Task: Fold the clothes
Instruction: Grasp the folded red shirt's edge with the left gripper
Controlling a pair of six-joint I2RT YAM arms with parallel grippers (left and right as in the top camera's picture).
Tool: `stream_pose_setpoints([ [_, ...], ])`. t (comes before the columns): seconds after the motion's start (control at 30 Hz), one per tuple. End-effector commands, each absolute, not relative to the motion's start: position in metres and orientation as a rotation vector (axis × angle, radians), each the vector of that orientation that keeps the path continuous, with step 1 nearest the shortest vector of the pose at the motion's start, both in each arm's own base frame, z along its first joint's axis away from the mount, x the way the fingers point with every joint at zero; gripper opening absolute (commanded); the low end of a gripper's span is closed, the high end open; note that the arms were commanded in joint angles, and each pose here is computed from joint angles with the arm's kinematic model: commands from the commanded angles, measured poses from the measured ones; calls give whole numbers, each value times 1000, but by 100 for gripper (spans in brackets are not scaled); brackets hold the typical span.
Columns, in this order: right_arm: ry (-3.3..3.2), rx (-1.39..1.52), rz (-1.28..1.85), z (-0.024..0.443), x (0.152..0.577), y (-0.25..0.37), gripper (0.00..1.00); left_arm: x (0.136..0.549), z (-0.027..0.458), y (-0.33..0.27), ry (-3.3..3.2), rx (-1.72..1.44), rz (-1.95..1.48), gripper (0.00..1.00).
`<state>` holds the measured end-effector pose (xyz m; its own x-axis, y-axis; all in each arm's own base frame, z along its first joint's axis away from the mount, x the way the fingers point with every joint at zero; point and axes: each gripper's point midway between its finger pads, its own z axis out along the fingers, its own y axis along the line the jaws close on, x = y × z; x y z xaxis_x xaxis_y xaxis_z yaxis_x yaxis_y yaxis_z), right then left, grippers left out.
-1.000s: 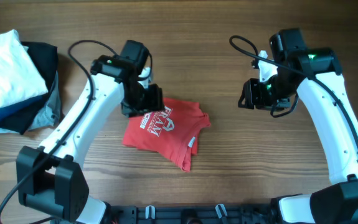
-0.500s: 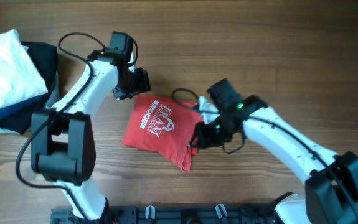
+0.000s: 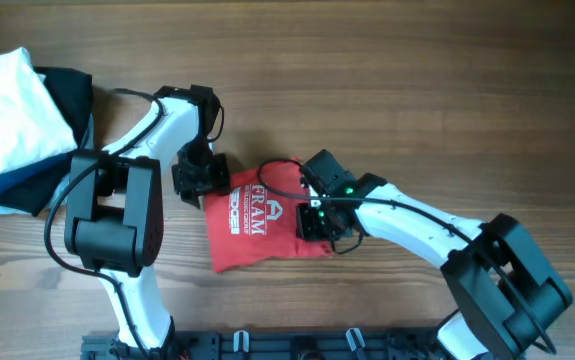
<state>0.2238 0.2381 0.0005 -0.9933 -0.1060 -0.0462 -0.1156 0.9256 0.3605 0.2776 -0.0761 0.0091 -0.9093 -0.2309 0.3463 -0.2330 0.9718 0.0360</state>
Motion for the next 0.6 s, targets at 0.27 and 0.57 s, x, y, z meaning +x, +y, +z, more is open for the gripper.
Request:
stream_pose_setpoints([
  [0.27, 2788, -98, 290, 26, 335, 167, 24, 206, 11, -40, -2540, 456, -299, 46],
  [0.57, 2535, -69, 137, 169, 346, 136, 37, 310, 89, -106, -3184, 159, 455, 98],
])
